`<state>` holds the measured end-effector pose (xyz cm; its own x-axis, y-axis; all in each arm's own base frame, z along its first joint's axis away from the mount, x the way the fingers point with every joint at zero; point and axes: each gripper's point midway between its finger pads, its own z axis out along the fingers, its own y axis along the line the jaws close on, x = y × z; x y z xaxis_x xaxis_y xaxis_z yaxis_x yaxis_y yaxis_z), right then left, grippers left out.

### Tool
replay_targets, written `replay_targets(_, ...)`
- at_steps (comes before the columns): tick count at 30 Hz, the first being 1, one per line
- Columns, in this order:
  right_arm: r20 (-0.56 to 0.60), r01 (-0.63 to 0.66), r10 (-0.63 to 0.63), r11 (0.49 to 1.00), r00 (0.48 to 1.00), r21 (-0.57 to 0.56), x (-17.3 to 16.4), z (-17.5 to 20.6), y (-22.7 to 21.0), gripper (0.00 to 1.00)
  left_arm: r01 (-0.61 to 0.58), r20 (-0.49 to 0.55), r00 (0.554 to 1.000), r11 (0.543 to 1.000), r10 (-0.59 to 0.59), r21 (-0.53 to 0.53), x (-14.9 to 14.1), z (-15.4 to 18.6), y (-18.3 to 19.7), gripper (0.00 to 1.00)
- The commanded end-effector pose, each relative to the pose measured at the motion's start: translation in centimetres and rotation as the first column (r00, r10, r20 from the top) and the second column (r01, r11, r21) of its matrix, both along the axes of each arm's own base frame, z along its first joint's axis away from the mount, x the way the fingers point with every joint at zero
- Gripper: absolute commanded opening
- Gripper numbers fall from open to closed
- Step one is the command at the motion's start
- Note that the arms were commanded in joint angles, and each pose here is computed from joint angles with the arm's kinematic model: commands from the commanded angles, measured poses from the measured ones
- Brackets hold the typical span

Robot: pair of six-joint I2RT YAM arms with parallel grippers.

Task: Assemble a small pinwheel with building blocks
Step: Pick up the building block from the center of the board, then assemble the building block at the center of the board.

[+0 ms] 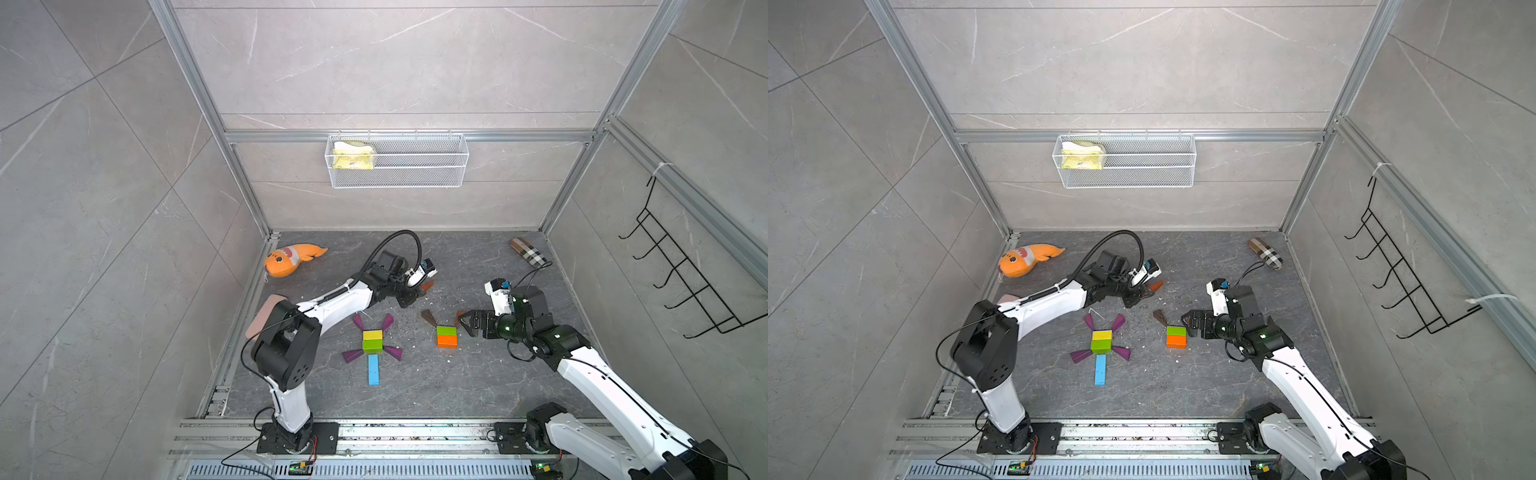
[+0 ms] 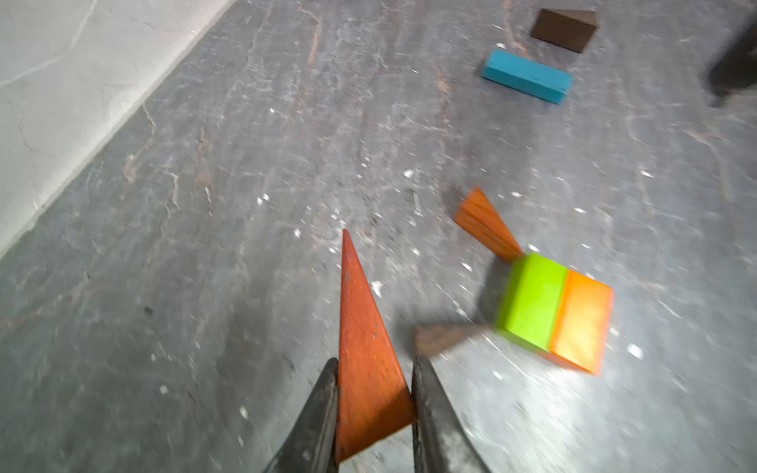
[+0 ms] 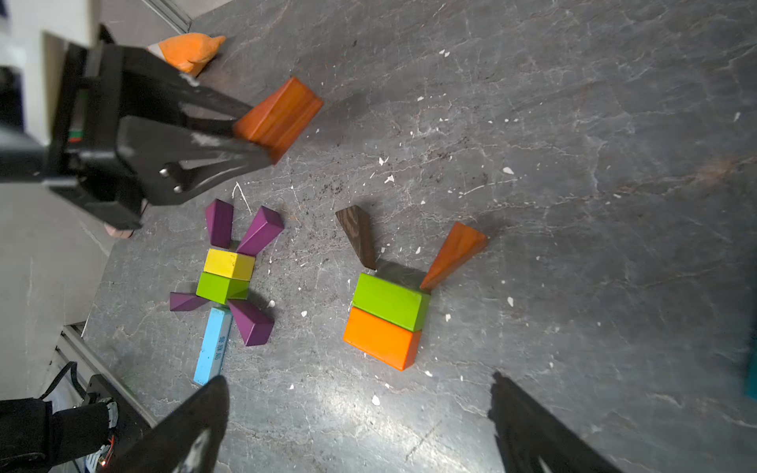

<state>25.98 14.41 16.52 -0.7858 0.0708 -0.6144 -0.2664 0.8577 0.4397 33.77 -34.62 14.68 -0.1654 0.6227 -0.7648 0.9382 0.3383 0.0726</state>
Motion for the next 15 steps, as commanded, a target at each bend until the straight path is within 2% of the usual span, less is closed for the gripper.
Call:
replay_targets(1, 0.013, -0.037, 0.037, 0.999, 0.999, 0.002, -0.9, -0.5, 0.1, 1.00, -0.001, -0.018, 1.000, 1.000, 0.001, 0.007, -3.3, 0.9, 0.8, 0.11)
replay_targets(7, 0.020, -0.061, 0.060, 0.998, 0.998, 0.025, -2.0, -1.6, 0.2, 0.99, -0.019, -0.019, 1.000, 0.997, 0.020, 0.070, -7.9, -1.2, 1.5, 0.11)
replay_targets(15, -0.017, -0.043, 0.043, 0.998, 0.999, 0.041, -2.3, -2.2, 0.2, 0.99, -0.070, -0.018, 0.997, 0.996, 0.072, 0.063, -10.3, -3.8, 1.7, 0.10)
